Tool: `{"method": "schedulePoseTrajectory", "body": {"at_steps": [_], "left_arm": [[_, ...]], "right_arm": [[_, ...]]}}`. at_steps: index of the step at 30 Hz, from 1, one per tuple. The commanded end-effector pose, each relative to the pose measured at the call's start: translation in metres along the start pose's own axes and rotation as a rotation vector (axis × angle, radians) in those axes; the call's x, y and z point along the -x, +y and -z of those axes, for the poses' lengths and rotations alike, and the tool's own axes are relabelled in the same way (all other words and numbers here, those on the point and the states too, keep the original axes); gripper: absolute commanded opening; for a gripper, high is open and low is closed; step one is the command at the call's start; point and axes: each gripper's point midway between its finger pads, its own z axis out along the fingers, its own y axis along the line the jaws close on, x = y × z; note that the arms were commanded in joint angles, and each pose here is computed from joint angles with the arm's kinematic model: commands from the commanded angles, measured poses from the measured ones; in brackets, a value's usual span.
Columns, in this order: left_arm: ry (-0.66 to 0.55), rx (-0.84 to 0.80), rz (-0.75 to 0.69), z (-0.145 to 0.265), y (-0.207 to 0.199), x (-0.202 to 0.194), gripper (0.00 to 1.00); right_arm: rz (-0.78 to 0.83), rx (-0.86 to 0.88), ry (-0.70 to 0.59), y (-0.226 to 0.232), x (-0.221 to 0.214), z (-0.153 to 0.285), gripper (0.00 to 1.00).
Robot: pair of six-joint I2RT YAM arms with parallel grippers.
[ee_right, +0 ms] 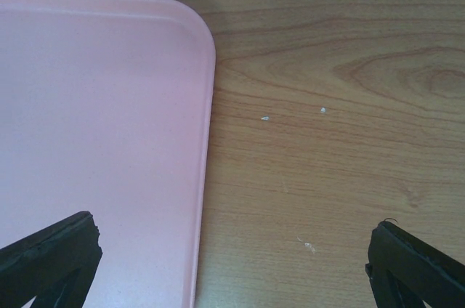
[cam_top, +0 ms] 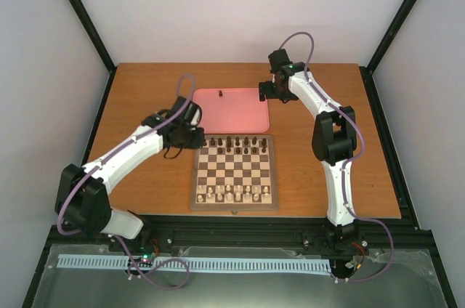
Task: Set up the chess pieces on the board
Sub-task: Place the chess piece on the chessboard.
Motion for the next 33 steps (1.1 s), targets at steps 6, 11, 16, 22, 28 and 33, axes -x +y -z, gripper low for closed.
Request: {"method": "schedulePoseTrajectory", "body": {"at_steps": [6, 11, 16, 22, 28, 33], "left_arm": [[-0.015, -0.118, 0.050, -0.037, -0.040, -0.016, 0.01], [-0.004, -0.097, 0.053, -0.057, -0.043, -0.013, 0.01], [0.015, -0.087, 0.054, -0.066, -0.046, -0.011, 0.01], [0.029, -0.071, 0.052, -0.070, -0.044, -0.013, 0.01], [0.057, -0.055, 0.052, -0.079, -0.043, -0.016, 0.02], [0.065, -0.035, 0.047, -0.082, -0.041, -0.014, 0.02]], "right_arm": [[-0.026, -0.010, -0.042, -0.006, 0.010, 0.018, 1.00], [-0.019, -0.020, -0.044, -0.008, 0.009, 0.021, 1.00], [-0.014, -0.026, -0.047, -0.009, 0.008, 0.023, 1.00], [-0.014, -0.020, -0.042, -0.008, 0.007, 0.020, 1.00], [-0.013, -0.020, -0.040, -0.008, 0.007, 0.018, 1.00], [-0.008, -0.022, -0.038, -0.008, 0.007, 0.017, 1.00]]}}
